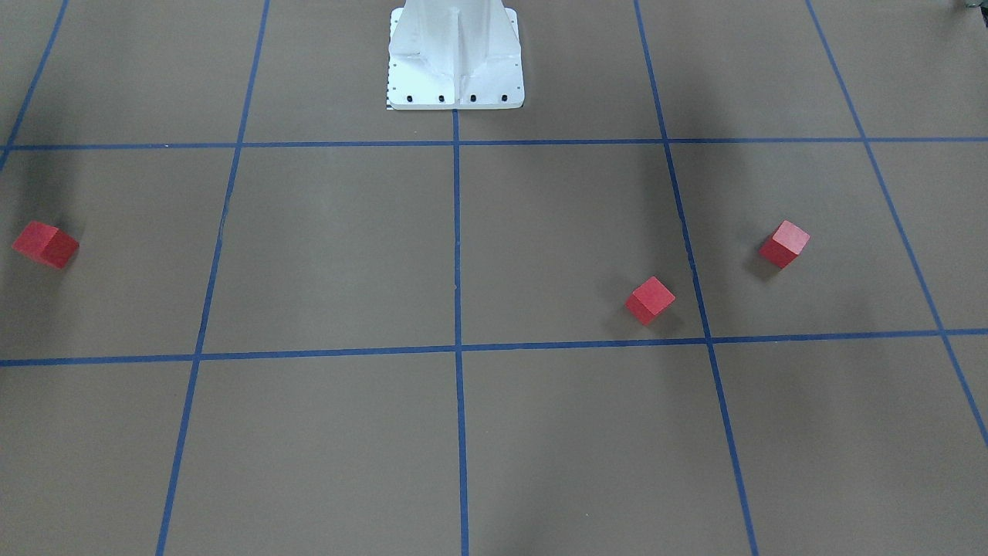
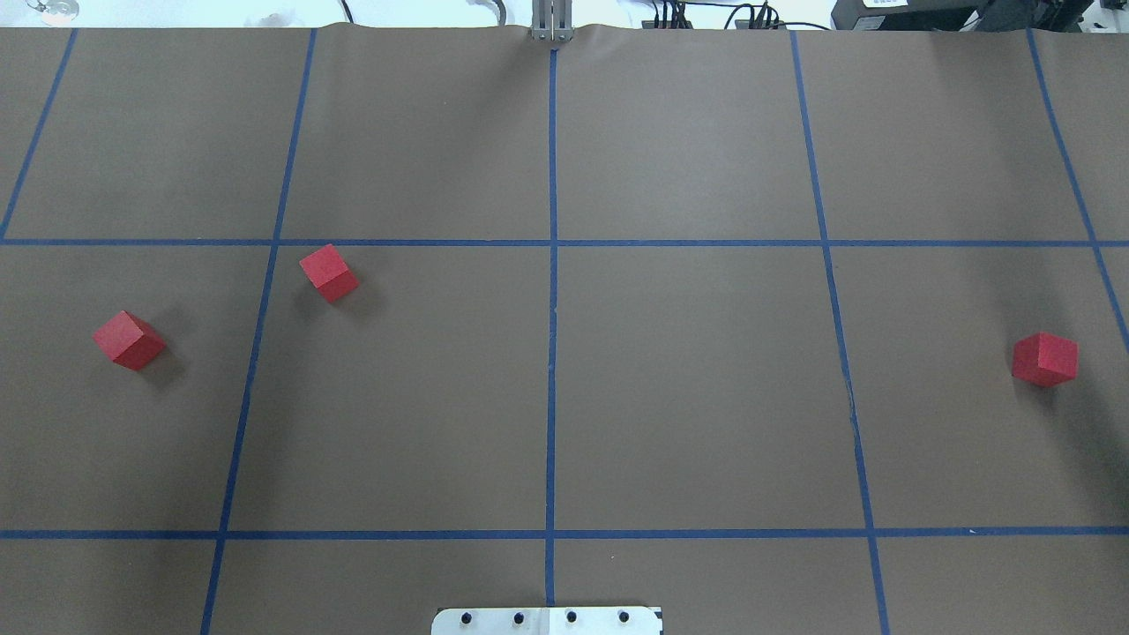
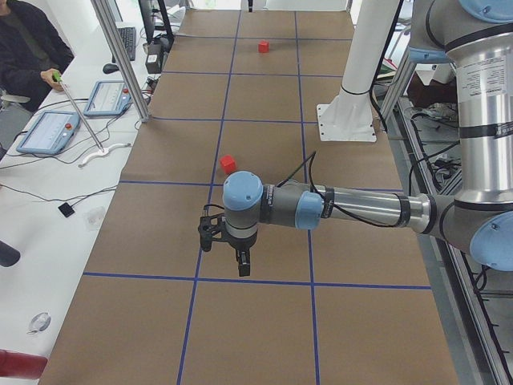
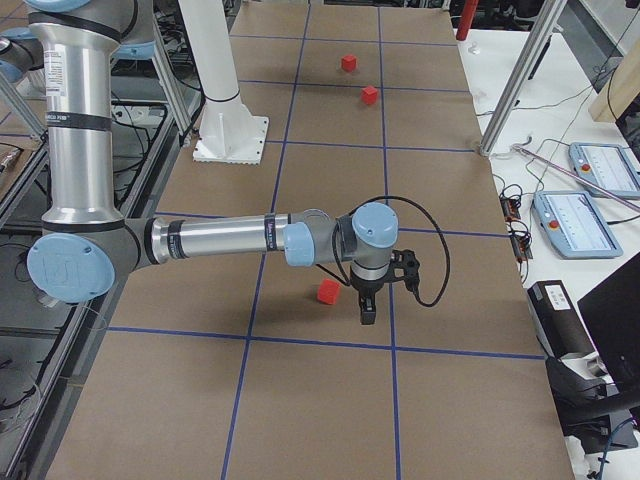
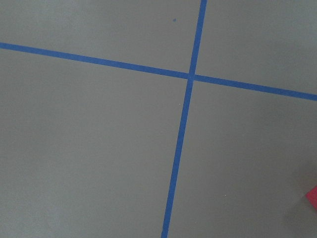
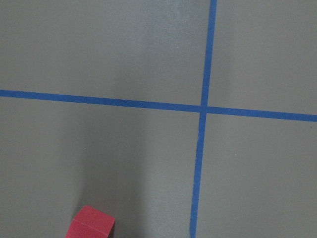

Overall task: Form red blocks into L shape at center
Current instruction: 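Move the right gripper down over the red cube on its side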

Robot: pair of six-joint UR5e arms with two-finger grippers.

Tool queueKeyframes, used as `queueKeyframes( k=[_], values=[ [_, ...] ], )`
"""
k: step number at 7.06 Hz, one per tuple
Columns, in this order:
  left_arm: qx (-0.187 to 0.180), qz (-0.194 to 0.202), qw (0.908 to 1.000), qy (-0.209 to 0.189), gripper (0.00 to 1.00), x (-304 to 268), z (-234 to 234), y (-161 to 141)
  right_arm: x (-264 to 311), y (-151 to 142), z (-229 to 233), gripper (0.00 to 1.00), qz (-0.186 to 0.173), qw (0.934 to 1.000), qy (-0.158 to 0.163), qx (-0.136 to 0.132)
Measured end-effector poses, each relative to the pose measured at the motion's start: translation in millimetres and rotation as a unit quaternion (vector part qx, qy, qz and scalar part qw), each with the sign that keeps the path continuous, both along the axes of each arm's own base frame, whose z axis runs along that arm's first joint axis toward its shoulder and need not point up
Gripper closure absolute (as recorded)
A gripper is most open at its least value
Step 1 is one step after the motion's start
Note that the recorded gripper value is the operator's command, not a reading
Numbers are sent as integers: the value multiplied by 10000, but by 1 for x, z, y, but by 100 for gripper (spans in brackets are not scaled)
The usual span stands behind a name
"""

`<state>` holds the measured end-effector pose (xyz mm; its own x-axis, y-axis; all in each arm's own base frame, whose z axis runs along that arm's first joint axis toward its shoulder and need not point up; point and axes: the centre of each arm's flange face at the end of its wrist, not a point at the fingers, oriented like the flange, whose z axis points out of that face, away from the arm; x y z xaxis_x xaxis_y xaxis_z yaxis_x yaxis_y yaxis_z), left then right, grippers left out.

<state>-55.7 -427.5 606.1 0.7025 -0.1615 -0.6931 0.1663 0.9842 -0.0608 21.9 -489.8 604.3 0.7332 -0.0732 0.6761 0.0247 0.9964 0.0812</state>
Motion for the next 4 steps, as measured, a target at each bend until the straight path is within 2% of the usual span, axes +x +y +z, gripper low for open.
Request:
queueKeyframes(
  k=[2, 4],
  values=[
    [-8, 13, 10000, 2, 0, 1, 1, 1, 0, 0, 1, 0, 20, 10000, 11, -2],
    [12, 19, 10000, 7, 0, 1, 0, 2, -2, 0, 4, 0, -1, 9999, -16, 142]
  ],
)
